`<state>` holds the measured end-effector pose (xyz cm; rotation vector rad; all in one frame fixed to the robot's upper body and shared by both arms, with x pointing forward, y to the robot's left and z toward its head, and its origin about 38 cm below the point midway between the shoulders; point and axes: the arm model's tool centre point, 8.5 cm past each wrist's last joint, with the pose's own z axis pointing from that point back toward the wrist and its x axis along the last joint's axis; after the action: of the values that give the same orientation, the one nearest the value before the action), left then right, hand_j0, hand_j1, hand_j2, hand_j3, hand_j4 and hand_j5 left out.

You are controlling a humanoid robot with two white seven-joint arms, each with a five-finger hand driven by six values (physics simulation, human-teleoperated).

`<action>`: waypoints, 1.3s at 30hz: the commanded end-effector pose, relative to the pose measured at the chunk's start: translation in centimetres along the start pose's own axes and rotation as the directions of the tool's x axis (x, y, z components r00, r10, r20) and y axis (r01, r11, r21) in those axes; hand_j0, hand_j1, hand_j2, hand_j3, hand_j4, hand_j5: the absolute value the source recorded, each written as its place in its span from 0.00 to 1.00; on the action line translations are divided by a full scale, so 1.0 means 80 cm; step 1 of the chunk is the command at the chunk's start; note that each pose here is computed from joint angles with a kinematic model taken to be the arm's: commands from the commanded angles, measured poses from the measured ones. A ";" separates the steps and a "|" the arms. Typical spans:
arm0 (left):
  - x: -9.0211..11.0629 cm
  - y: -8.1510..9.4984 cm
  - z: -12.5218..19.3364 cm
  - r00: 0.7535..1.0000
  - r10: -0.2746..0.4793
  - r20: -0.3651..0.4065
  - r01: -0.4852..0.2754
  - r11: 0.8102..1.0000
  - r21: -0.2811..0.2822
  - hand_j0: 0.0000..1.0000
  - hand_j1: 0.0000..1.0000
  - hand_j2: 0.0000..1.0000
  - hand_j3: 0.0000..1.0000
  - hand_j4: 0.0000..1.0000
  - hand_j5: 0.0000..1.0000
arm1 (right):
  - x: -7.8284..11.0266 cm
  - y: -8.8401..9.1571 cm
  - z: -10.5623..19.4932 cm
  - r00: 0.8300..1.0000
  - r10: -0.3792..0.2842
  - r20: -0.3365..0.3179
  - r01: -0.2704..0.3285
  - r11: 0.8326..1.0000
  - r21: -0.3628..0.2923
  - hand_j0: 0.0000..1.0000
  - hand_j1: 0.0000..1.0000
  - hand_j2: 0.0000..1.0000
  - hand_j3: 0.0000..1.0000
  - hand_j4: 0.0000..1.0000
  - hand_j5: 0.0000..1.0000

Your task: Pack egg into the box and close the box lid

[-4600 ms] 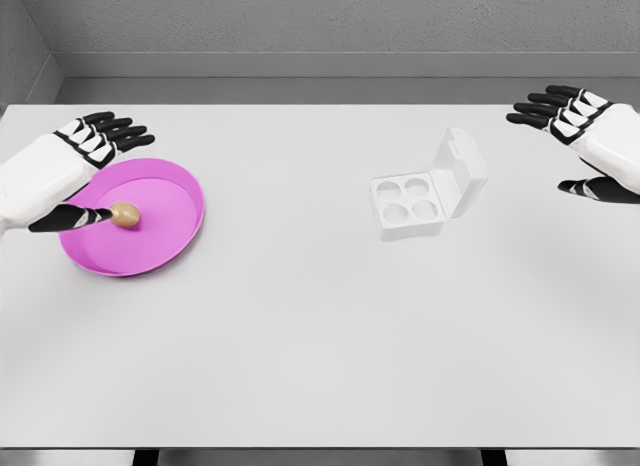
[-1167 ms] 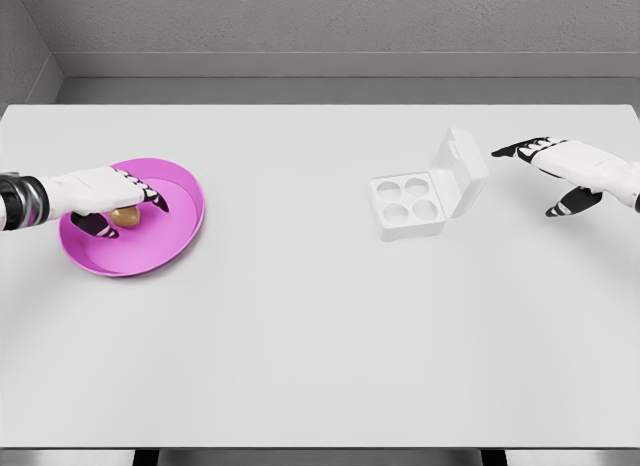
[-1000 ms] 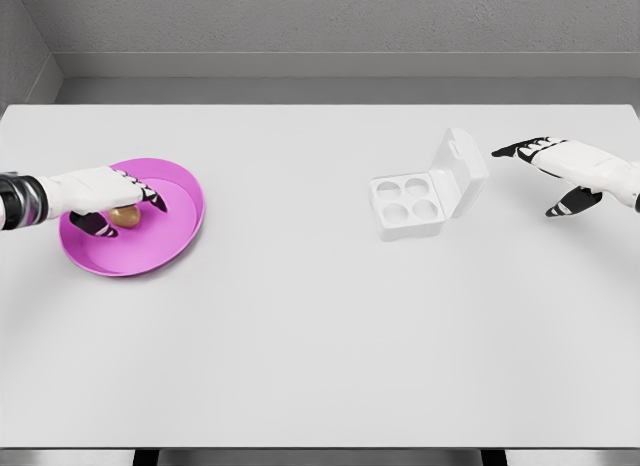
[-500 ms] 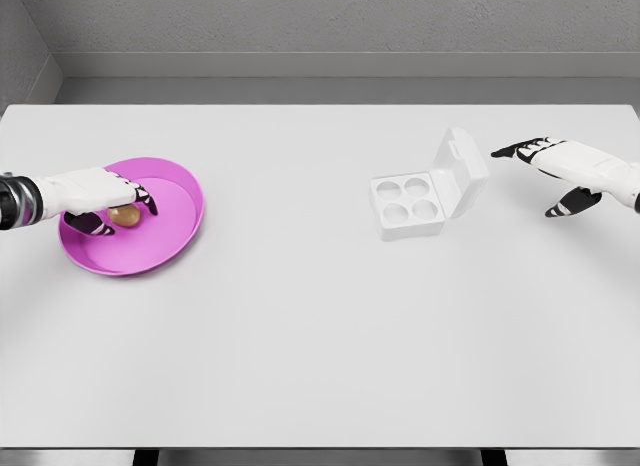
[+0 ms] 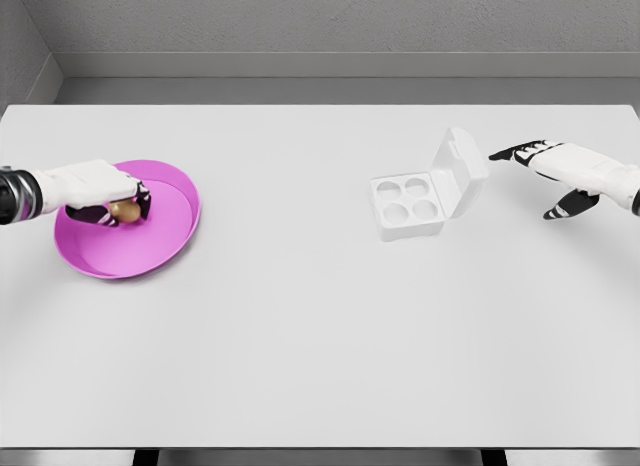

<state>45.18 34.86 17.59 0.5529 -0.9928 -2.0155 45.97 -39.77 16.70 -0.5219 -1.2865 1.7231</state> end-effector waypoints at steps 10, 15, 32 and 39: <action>0.013 0.031 0.009 0.999 -0.027 0.020 0.025 0.997 0.078 0.40 0.40 0.40 0.40 0.40 0.40 | -0.002 0.000 0.002 1.000 -0.004 -0.005 0.004 1.000 -0.001 1.00 1.00 1.00 1.00 1.00 1.00; 0.025 0.049 0.010 0.998 -0.041 0.038 0.036 0.991 0.128 0.40 0.40 0.40 0.40 0.40 0.40 | -0.002 0.000 0.001 1.000 -0.005 -0.004 0.005 1.000 -0.002 1.00 1.00 1.00 1.00 1.00 1.00; 0.073 0.086 -0.013 0.990 -0.053 0.132 0.020 0.971 0.236 0.39 0.39 0.39 0.39 0.39 0.39 | -0.003 -0.002 0.003 1.000 -0.004 -0.006 0.004 1.000 -0.004 1.00 1.00 1.00 1.00 1.00 1.00; 0.099 0.104 -0.027 0.981 -0.059 0.183 0.005 0.959 0.282 0.37 0.37 0.37 0.37 0.37 0.37 | -0.002 -0.001 0.002 1.000 -0.003 -0.005 0.003 1.000 -0.003 1.00 1.00 1.00 1.00 1.00 1.00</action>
<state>45.94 25.23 22.69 0.5482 -1.3839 -2.0004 45.94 -39.95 16.72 -0.5246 -1.2815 1.7235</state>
